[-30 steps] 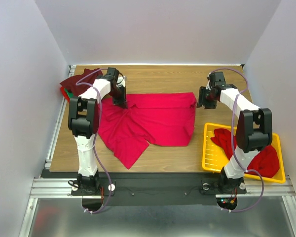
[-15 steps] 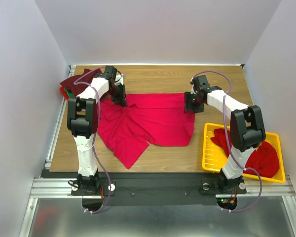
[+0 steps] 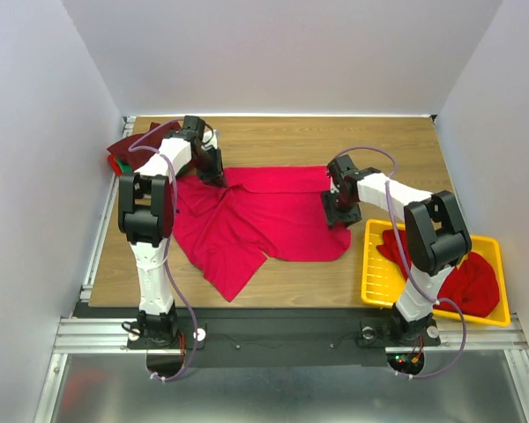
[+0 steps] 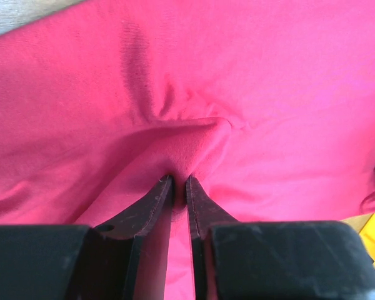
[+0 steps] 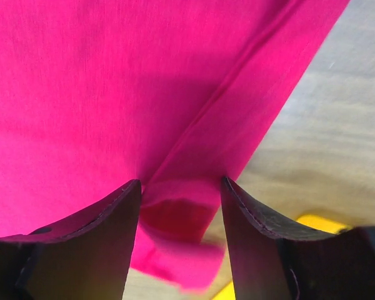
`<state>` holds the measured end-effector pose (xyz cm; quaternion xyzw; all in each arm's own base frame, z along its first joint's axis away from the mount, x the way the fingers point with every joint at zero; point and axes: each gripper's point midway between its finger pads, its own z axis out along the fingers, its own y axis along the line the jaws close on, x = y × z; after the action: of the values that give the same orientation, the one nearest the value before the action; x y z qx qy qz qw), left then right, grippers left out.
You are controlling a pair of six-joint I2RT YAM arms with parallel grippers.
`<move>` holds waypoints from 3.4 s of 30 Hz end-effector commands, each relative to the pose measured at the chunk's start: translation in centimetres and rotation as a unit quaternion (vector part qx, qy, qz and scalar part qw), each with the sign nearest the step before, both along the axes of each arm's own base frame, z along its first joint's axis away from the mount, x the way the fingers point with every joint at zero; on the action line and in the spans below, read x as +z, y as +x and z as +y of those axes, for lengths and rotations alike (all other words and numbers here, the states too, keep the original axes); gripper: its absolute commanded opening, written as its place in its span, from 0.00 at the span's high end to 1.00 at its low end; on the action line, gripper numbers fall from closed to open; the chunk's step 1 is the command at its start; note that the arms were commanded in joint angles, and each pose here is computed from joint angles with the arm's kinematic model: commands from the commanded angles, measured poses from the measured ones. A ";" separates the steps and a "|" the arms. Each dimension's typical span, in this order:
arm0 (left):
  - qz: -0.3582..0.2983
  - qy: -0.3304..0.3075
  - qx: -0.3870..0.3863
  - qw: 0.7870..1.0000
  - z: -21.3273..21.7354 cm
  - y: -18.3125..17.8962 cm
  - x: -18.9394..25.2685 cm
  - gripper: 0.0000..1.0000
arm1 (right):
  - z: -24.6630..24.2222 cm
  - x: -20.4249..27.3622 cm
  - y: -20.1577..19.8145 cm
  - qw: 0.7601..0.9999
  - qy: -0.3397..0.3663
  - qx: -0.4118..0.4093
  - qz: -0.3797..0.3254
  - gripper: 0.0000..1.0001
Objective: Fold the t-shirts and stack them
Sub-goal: Fold the tshirt
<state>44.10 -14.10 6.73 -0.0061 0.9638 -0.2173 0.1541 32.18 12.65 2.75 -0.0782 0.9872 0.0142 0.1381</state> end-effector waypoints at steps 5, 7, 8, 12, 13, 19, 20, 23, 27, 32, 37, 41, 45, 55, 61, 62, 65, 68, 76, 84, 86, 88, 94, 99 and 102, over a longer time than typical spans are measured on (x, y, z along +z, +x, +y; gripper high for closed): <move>-0.036 -0.013 -0.001 0.999 0.2 0.2 2.9 0.74 | 1.5 3.0 -1.2 0.999 0.039 0.032 -0.007 0.58; -0.038 -0.013 0.000 0.999 0.2 0.2 3.0 0.74 | 1.6 3.3 -1.7 0.998 0.044 0.034 0.002 0.69; -0.036 -0.012 0.001 0.999 0.3 0.1 2.8 0.74 | 1.6 3.4 -1.8 0.998 0.046 0.032 0.004 0.74; -0.036 -0.013 0.002 0.999 0.5 0.1 2.6 0.74 | 1.6 3.0 -2.7 0.998 0.046 0.033 0.021 0.81; -0.037 -0.012 0.001 0.999 0.5 0.1 2.7 0.74 | 1.5 3.0 -2.7 0.998 0.044 0.031 0.021 0.84; -0.037 -0.010 0.001 0.999 0.7 -0.1 2.4 0.74 | 1.0 3.0 -2.8 0.999 0.034 0.012 0.020 0.89; -0.035 -0.008 0.000 0.999 0.8 -0.2 2.2 0.74 | 0.1 2.9 -2.7 1.000 0.011 -0.006 0.015 0.95; -0.035 -0.007 0.001 0.999 1.1 -0.4 2.2 0.74 | -2.5 2.7 -2.6 0.996 -0.057 -0.062 0.004 1.00; -0.035 -0.006 0.003 0.999 1.4 -0.5 2.0 0.74 | -4.2 3.3 -1.9 0.988 -0.103 -0.113 -0.020 1.00; -0.033 -0.007 0.005 0.999 1.7 -0.7 1.8 0.74 | -6.1 3.6 -2.0 0.975 -0.160 -0.151 -0.017 1.00; -0.031 -0.009 0.003 0.999 1.8 -0.7 1.5 0.74 | -7.2 4.5 -1.2 0.966 -0.189 -0.170 -0.046 1.00; -0.034 -0.008 0.003 0.999 2.0 -0.6 1.7 0.74 | -7.9 4.7 -1.1 0.961 -0.207 -0.175 -0.050 0.99; -0.035 -0.009 0.005 0.999 2.2 -0.3 1.8 0.74 | -8.1 4.4 -1.4 0.960 -0.215 -0.176 -0.041 0.92; -0.035 -0.009 0.005 0.999 2.4 0.1 1.9 0.74 | -4.5 9.2 2.4 0.976 -0.113 -0.158 -0.102 0.41; -0.032 -0.013 0.007 0.999 2.3 0.4 1.8 0.74 | -2.1 8.8 6.6 0.981 -0.079 -0.126 -0.126 0.35; -0.030 -0.017 0.006 0.999 2.1 0.4 1.8 0.74 | -2.2 8.5 7.2 0.980 -0.080 -0.126 -0.128 0.35; -0.032 -0.033 0.001 0.999 1.6 0.4 2.4 0.71 | -2.5 6.6 8.6 0.980 -0.092 -0.126 -0.122 0.34; -0.039 -0.049 -0.002 0.998 1.1 0.6 3.4 0.46 | -3.4 5.5 10.2 0.979 -0.092 -0.134 -0.124 0.32; -0.060 -0.087 0.015 0.994 0.5 2.2 5.3 0.27 | -5.2 4.1 13.6 0.973 -0.096 -0.162 -0.134 0.32; -0.029 -0.045 0.136 0.989 4.5 3.0 -1.7 0.27 | -9.0 1.8 13.6 0.964 -0.134 -0.198 -0.119 0.32; -0.030 -0.028 0.167 0.985 6.1 3.0 -3.0 0.26 | -9.9 1.5 13.6 0.961 -0.136 -0.210 -0.118 0.32; -0.016 -0.024 0.185 0.982 6.4 2.1 -4.3 0.27 | -10.5 1.5 13.7 0.959 -0.138 -0.218 -0.120 0.32; 0.010 -0.008 0.195 0.981 6.9 1.1 -6.8 0.26 | -13.1 1.2 13.6 0.950 -0.152 -0.246 -0.117 0.32; 0.019 0.000 0.218 0.976 8.5 0.9 -7.5 0.26 | -15.5 0.8 13.1 0.944 -0.160 -0.269 -0.109 0.32; 0.018 -0.001 0.215 0.976 8.7 1.0 -7.0 0.26 | -16.5 1.6 13.1 0.942 -0.156 -0.274 -0.114 0.32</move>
<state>47.23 -8.52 4.26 -0.1893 0.9238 -0.2491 0.2206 45.01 -2.57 3.79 0.1624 0.9453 -0.1765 0.2210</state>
